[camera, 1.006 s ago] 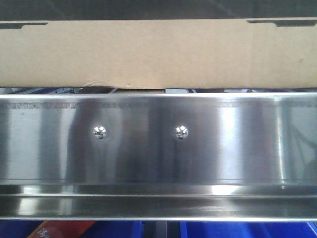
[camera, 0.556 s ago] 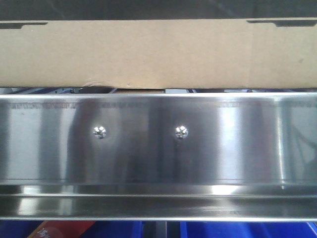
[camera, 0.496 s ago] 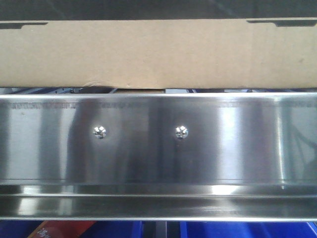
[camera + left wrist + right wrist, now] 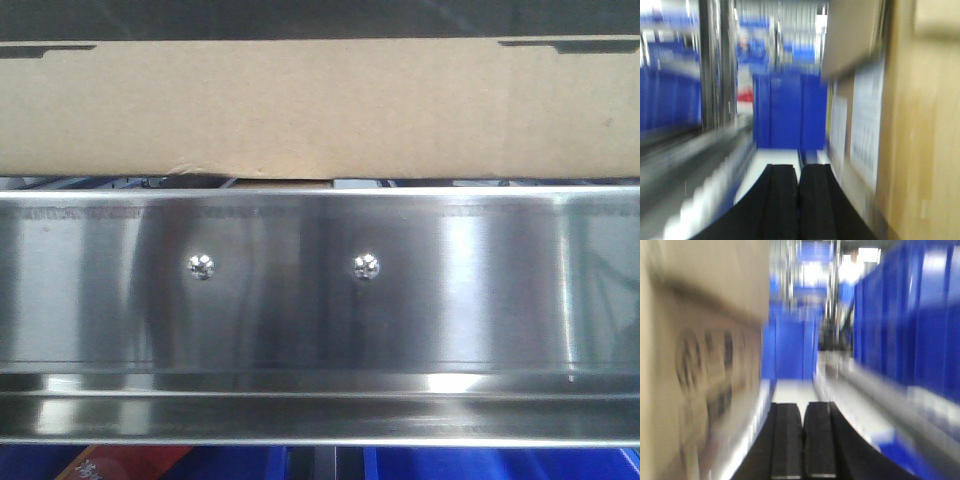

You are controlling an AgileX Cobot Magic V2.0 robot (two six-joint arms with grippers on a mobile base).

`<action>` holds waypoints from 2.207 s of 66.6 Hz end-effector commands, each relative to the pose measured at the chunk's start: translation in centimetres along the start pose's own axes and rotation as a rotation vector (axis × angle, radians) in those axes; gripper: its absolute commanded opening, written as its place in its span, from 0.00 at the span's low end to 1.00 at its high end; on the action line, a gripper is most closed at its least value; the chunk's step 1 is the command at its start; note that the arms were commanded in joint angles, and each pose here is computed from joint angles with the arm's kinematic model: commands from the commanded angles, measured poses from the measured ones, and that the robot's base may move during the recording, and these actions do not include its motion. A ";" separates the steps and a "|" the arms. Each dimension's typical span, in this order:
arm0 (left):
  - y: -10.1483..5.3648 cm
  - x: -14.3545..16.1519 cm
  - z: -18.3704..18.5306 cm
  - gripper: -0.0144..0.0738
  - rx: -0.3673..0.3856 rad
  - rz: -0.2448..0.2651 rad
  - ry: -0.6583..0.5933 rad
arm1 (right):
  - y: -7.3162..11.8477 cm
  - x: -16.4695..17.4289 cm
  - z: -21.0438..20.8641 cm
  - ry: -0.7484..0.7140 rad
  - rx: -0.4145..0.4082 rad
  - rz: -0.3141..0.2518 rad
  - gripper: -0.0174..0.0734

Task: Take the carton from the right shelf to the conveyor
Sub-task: 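Clamp the carton's side walls with both grippers on the roller shelf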

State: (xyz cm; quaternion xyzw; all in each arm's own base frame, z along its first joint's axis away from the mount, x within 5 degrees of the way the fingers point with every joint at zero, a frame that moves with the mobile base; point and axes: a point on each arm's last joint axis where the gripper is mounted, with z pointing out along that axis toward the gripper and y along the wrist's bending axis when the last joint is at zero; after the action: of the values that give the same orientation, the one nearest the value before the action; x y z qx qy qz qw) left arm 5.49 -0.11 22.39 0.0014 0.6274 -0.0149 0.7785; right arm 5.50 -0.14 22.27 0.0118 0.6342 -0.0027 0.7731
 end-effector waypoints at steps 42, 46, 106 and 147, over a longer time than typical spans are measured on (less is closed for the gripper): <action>-0.3 -14.7 -1.1 0.14 0.007 -0.006 -0.277 | 0.3 -16.7 -2.1 -0.311 -0.007 -0.013 0.11; -0.3 -16.0 -0.8 0.14 0.008 -0.006 -0.182 | 0.4 -17.9 -1.7 -0.241 -0.011 -0.014 0.11; -0.3 -27.3 4.1 0.14 -0.014 0.020 0.126 | 0.9 -27.6 4.8 0.254 -0.048 -0.009 0.11; -1.2 -28.4 14.3 0.14 0.023 -0.185 0.561 | 2.0 -29.8 13.1 0.625 -0.123 0.130 0.11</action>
State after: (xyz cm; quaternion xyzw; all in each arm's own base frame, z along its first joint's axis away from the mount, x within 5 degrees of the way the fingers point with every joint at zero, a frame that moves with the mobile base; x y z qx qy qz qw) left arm 12.36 -0.67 52.59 -0.0412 0.8112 -0.0688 0.5792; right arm 11.94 0.96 53.83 0.0083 0.8391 0.0718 0.5391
